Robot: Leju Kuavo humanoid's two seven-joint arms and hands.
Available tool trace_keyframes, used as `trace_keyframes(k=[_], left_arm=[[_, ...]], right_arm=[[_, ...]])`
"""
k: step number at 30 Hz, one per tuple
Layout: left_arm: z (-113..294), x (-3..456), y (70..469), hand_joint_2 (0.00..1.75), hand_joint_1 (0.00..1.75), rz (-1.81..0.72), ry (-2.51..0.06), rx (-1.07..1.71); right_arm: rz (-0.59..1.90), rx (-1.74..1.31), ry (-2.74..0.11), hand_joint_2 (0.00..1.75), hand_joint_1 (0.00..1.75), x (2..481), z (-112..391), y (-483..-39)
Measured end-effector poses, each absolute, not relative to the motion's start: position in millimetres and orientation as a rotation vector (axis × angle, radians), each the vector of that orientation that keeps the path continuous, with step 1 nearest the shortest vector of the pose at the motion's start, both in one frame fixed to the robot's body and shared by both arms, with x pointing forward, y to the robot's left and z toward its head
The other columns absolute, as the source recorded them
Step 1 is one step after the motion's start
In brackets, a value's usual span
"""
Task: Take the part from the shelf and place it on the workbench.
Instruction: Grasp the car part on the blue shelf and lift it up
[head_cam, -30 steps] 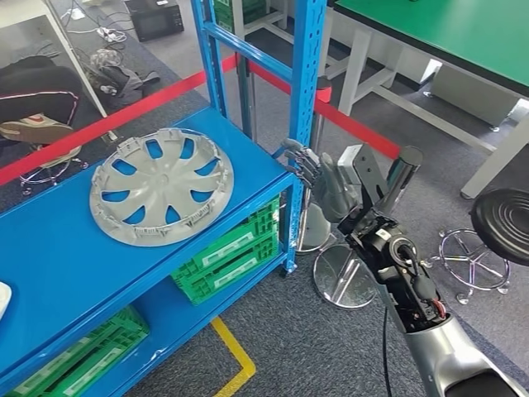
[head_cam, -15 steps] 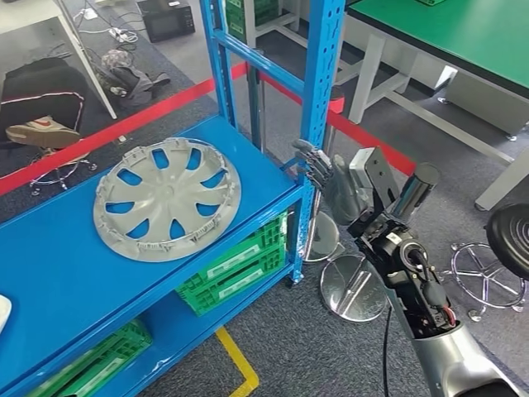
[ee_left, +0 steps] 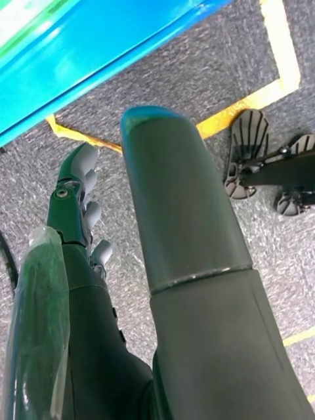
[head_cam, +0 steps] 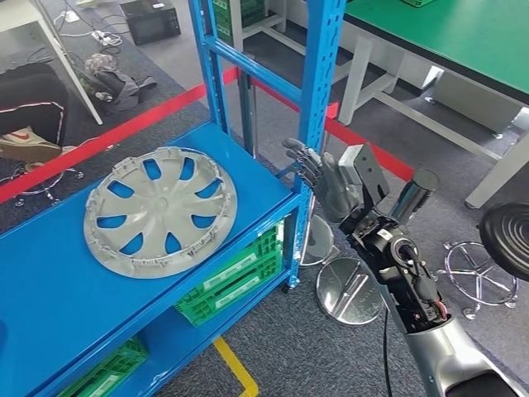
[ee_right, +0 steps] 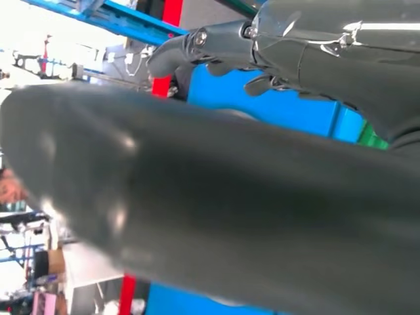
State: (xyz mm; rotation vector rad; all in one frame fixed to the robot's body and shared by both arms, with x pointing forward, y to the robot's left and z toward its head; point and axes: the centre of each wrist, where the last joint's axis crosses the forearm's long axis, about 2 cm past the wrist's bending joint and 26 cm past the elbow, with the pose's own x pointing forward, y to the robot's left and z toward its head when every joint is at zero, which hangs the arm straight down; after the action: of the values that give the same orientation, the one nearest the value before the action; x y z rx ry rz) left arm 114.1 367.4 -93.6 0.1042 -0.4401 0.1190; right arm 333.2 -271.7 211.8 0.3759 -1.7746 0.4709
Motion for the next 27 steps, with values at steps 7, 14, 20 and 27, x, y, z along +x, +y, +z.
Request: trace_keyframes(k=[7,14,20,27], left_arm=[[-93,117,368,0.00,0.00,0.110,-0.436,0.106],[-93,118,368,0.00,0.00,0.105,-0.437,0.107],[-93,118,368,0.00,0.00,0.101,-0.437,0.107],[-92,121,368,0.00,0.00,0.100,-0.442,0.107]], right_arm=[[0.424,0.301,-1.700,0.00,0.00,336,207,-280],[0.374,0.233,-1.618,1.75,0.00,339,199,-294],[0.405,0.207,-1.587,1.75,0.00,340,197,-301],[0.600,0.100,-1.564,1.75,0.00,352,210,-312]])
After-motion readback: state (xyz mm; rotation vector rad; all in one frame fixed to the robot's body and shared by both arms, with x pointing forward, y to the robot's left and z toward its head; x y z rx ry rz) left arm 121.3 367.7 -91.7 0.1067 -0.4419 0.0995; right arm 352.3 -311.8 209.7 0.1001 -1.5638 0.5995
